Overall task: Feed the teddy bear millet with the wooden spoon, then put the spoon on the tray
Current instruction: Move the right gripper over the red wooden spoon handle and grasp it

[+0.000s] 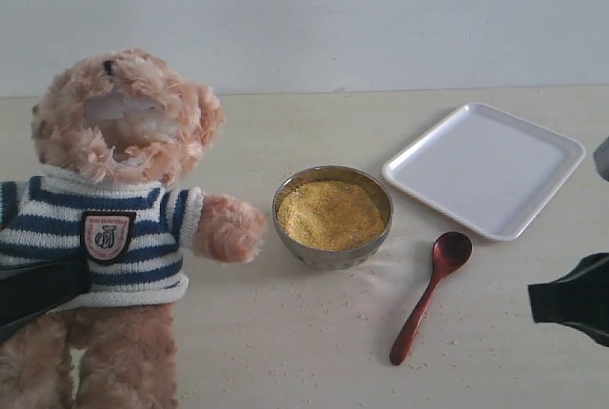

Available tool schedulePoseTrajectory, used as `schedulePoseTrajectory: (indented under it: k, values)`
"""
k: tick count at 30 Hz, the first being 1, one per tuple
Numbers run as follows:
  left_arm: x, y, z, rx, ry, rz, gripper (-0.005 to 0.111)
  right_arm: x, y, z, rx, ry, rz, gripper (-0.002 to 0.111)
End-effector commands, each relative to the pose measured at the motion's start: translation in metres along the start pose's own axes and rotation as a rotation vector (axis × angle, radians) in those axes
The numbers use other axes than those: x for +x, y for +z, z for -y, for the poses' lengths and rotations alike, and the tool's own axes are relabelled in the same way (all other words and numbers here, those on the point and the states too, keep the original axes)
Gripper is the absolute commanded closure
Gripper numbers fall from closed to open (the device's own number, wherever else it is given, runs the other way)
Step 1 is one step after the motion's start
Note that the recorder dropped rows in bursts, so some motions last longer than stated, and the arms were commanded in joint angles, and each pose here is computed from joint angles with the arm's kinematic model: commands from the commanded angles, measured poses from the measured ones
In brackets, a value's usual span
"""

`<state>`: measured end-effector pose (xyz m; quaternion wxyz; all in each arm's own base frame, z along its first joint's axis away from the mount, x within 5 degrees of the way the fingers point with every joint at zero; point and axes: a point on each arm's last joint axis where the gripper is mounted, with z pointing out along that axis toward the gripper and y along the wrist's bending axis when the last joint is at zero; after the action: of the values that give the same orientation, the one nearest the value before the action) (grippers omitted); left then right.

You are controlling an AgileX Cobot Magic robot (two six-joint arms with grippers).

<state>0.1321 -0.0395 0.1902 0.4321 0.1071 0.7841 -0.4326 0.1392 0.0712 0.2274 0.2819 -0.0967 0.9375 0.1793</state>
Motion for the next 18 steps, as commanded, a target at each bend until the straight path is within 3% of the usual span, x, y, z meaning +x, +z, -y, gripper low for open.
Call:
schedulePoseTrajectory:
  k: [1,13,18]
  values:
    - [0.0,-0.001,0.003,0.018,0.011,0.013,0.102,-0.003,0.007,-0.016,-0.024,-0.059,0.084,0.096]
    - [0.002,-0.001,0.003,0.024,0.03,-0.014,0.102,0.023,0.019,-0.017,0.143,-0.088,0.156,0.096]
    - [0.002,-0.001,0.003,0.024,0.034,-0.014,0.102,0.033,0.034,-0.024,0.193,-0.128,0.102,0.096]
